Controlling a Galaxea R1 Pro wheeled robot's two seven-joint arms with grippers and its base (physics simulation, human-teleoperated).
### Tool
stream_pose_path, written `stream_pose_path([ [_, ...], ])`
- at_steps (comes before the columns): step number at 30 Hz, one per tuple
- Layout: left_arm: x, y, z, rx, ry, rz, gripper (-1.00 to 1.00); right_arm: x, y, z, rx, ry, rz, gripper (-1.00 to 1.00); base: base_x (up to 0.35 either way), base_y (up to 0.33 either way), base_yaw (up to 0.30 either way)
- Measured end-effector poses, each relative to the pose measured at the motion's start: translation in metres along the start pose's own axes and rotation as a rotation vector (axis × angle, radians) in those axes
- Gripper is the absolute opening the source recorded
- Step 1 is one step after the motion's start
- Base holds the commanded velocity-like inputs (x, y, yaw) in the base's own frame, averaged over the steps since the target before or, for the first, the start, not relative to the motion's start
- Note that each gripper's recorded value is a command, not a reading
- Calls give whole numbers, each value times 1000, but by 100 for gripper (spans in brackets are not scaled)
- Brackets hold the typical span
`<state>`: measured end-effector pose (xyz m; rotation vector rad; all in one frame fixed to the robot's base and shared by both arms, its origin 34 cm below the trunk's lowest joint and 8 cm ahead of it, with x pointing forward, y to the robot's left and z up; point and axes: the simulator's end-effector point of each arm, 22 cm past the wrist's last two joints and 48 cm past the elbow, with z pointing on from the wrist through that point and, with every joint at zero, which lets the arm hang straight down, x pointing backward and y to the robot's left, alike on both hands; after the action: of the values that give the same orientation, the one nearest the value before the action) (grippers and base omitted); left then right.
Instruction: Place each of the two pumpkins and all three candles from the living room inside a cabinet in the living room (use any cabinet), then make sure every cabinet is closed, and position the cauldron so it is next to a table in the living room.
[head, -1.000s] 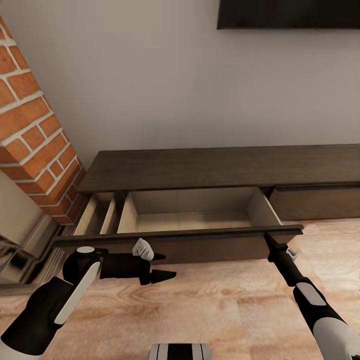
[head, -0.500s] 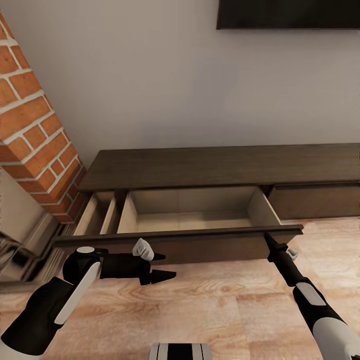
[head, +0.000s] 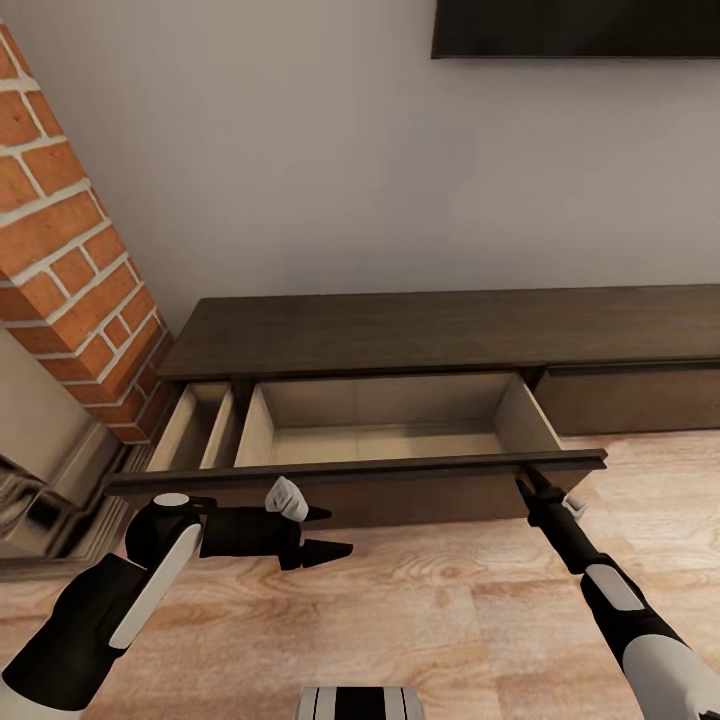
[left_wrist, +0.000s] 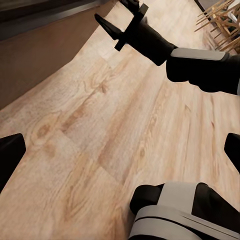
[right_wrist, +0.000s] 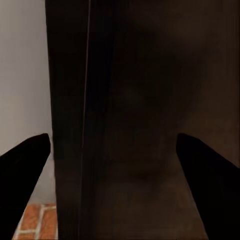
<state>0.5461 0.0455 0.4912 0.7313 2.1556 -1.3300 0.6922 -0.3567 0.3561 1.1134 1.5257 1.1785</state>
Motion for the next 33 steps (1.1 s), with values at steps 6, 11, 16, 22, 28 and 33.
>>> stream_pose_path([
  [6, 0, 0, 0, 0, 0, 0, 100, 0, 0, 0, 1, 0, 0, 100, -1, 0, 0],
  [11, 0, 0, 0, 1, 0, -1, 100, 0, -1, 0, 2, 0, 0, 100, -121, 0, 0],
  [16, 0, 0, 0, 0, 0, 0, 100, 0, 0, 0, 2, 0, 0, 100, -94, 0, 0],
  [22, 0, 0, 0, 0, 0, -1, 100, 0, -1, 0, 2, 0, 0, 100, -214, 0, 0],
  [28, 0, 0, 0, 0, 0, 0, 100, 0, 0, 0, 2, 0, 0, 100, -119, 0, 0],
  [33, 0, 0, 0, 1, 0, -1, 100, 1, -1, 0, 2, 0, 1, 100, -19, 0, 0],
])
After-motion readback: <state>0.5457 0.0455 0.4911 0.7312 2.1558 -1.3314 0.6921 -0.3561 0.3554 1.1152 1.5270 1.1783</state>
